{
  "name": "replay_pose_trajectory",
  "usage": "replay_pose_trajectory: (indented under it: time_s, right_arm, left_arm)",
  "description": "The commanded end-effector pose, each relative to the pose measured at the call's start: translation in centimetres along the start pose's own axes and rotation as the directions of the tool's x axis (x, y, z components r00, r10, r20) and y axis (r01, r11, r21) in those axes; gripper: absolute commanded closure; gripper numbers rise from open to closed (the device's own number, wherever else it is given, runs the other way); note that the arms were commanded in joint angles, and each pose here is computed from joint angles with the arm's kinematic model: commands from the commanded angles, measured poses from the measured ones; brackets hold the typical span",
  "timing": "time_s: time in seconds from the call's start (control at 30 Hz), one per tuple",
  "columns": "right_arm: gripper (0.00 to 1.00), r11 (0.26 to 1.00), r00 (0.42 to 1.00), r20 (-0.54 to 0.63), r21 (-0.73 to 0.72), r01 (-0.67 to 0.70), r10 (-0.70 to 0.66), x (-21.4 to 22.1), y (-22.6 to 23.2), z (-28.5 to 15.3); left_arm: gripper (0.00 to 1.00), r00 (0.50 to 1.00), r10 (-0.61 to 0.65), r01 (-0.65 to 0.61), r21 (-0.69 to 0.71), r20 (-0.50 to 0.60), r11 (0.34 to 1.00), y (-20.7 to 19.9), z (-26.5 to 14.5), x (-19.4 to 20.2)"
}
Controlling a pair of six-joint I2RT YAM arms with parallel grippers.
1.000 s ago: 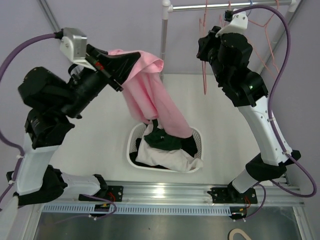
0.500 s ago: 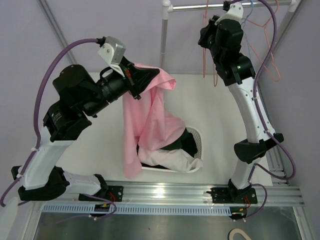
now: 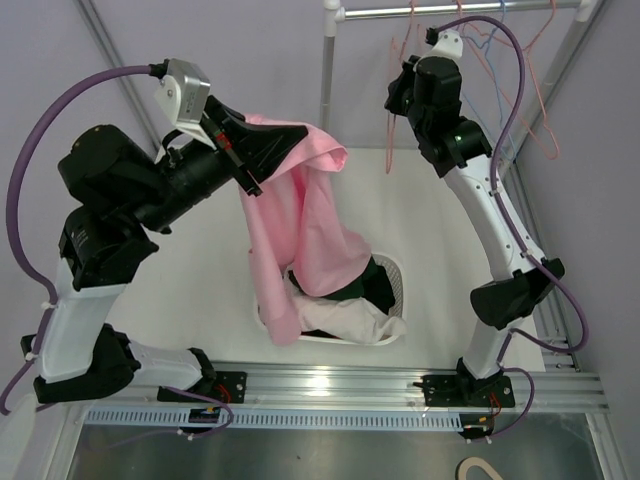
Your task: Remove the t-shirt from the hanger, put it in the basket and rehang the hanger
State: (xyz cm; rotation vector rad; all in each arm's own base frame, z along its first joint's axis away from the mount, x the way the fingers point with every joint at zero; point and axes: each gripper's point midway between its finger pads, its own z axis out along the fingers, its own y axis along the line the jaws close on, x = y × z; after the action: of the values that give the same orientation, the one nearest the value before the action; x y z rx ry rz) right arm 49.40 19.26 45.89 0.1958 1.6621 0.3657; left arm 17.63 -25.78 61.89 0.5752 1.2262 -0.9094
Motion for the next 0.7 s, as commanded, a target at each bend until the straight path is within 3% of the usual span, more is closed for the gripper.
replay_pose_trajectory:
  time_s: [0.0,0.03,0.1,0.27,0.43,0.53,0.67]
  right_arm:
    - [1.00,0.998,0.996,0.080,-0.031,-0.047,0.050,-2.9,0.3,-2.3]
    - [1.00,0.999,0.995,0.082,-0.029,-0.046,0.049,-2.9,0.1,-2.4]
    - [0.82,0.999,0.996,0.083,-0.027,-0.043,0.046,-3.0,-0.1,-3.0]
    - [0.70,0.999,0.992,0.122,-0.015,-0.029,0.030,-4.5,-0.3,-4.0]
    - [0.69,1.000,0.989,0.144,-0.011,-0.018,0.020,-6.3,-0.4,-5.7]
    - [0.57,1.000,0.987,0.159,-0.010,-0.011,0.012,-7.3,-0.4,-7.6]
    - [0.56,1.000,0.984,0.176,-0.004,0.004,-0.003,-7.5,-0.4,-10.5]
  left_arm:
    - [0.99,0.999,-0.025,0.024,0.043,0.024,0.999,-1.0,0.1,-0.3]
    - [0.99,0.999,-0.037,0.036,0.047,0.023,0.998,-1.1,0.2,-0.1]
    - [0.99,0.999,-0.053,0.052,0.060,0.008,0.997,-1.2,0.7,1.3]
    - [0.99,0.997,-0.076,0.078,0.090,-0.033,0.993,-1.8,2.7,3.5]
    - [0.99,0.997,-0.072,0.073,0.133,-0.019,0.988,-2.8,4.0,2.9]
    - [0.99,0.996,-0.075,0.080,0.138,-0.039,0.987,-2.9,4.8,3.7]
    - [0.99,0.993,-0.098,0.103,0.077,-0.063,0.992,-1.9,4.9,6.1]
